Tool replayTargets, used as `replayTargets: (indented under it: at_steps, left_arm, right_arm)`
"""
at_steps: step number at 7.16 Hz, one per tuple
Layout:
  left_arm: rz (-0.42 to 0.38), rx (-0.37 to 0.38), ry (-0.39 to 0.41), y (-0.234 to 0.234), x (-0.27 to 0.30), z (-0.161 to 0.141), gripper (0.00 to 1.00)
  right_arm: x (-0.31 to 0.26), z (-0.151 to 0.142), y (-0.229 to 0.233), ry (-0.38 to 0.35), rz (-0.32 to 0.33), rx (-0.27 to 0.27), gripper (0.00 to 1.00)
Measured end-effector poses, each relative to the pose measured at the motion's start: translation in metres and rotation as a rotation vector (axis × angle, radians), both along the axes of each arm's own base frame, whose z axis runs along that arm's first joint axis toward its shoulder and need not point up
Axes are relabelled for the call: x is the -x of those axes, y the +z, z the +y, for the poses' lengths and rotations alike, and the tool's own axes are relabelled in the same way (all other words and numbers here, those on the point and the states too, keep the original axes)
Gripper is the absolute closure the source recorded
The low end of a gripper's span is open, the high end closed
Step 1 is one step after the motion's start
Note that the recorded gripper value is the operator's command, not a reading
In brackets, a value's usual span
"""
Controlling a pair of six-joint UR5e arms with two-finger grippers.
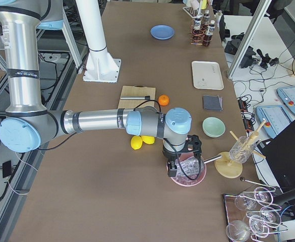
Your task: Pick orange to plate
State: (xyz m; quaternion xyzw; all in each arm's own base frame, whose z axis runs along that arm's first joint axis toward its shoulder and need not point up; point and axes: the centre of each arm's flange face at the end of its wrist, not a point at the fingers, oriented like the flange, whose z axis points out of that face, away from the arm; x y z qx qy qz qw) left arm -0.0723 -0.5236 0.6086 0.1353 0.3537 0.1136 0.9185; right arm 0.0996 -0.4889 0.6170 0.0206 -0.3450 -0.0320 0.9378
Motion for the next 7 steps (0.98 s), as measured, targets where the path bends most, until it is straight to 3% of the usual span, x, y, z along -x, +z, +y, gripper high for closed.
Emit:
replayTargets:
  at_steps: [7]
  left_arm:
    - [0.0, -0.004, -0.001, -0.0028, 0.0001, -0.002, 0.02]
  right_arm:
    - [0.0001, 0.0006, 0.0005, 0.003, -0.001, 0.004, 0.0]
